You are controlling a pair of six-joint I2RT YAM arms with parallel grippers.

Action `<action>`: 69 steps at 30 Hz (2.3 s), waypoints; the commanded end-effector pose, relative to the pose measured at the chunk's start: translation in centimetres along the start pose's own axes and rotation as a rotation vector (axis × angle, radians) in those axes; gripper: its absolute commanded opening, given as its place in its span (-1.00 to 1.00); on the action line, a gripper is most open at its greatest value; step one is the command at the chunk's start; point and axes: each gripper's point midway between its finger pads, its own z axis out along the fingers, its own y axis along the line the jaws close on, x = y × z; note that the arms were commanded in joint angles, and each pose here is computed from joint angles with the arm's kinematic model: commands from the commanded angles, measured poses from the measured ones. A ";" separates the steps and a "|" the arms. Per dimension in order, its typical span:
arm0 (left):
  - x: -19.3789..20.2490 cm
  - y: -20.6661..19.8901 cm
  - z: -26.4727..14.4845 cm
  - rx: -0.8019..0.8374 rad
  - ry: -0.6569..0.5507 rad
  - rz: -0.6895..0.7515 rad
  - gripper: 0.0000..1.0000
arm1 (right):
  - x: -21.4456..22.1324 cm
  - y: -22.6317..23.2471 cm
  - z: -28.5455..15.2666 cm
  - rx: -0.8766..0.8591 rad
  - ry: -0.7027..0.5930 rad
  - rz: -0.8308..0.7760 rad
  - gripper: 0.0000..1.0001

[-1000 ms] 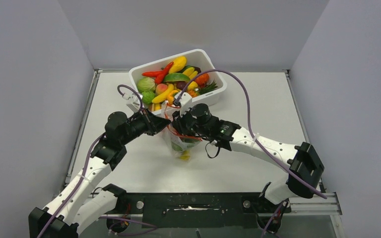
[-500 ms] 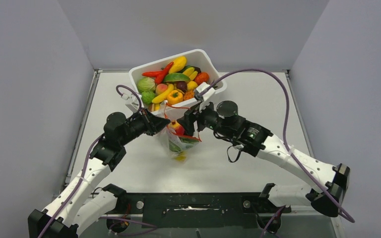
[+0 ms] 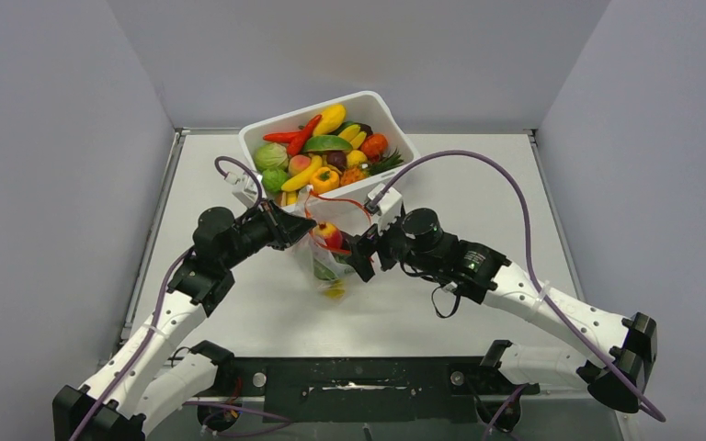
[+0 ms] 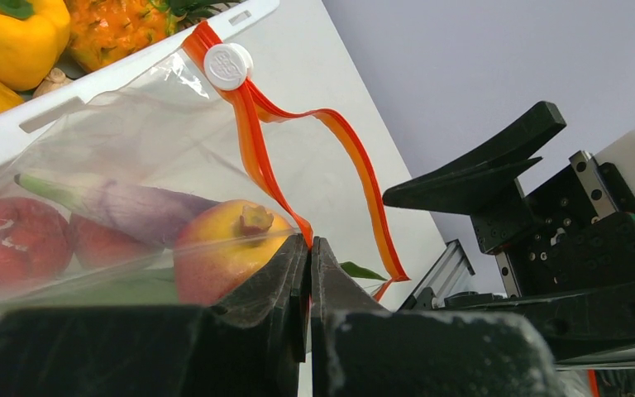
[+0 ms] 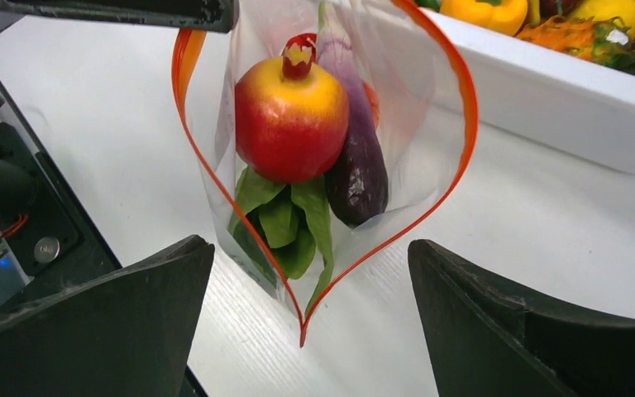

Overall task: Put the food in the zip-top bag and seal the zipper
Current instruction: Zip the zipper food storage bag at the center of the board.

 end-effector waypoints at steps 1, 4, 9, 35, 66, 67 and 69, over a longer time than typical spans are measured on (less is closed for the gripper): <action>-3.3 -3.0 0.0 0.093 -0.112 0.044 -1.00 | -0.2 1.0 -0.9 -0.059 0.005 -0.011 0.77; -3.4 -2.9 0.1 0.096 -0.122 0.036 -1.00 | 0.8 0.9 -0.4 -0.056 0.042 -0.012 0.59; -3.5 -3.2 0.1 0.103 -0.126 0.021 -1.00 | 1.4 0.1 0.4 -0.016 0.059 -0.034 0.20; -3.1 -3.5 -1.5 0.159 -0.138 0.421 -0.50 | 1.8 0.5 -1.5 -0.106 0.073 -0.252 -1.00; -1.0 -1.3 -0.5 0.401 -0.105 1.085 0.16 | 5.3 -0.7 -10.0 -0.188 0.179 -0.564 -1.00; -1.2 -0.9 -0.4 0.393 -0.104 1.081 0.16 | 5.5 -0.7 -10.0 -0.193 0.180 -0.576 -1.00; -1.4 -0.4 -0.2 0.398 -0.096 1.076 0.16 | 5.9 -0.6 -10.0 -0.202 0.173 -0.597 -1.00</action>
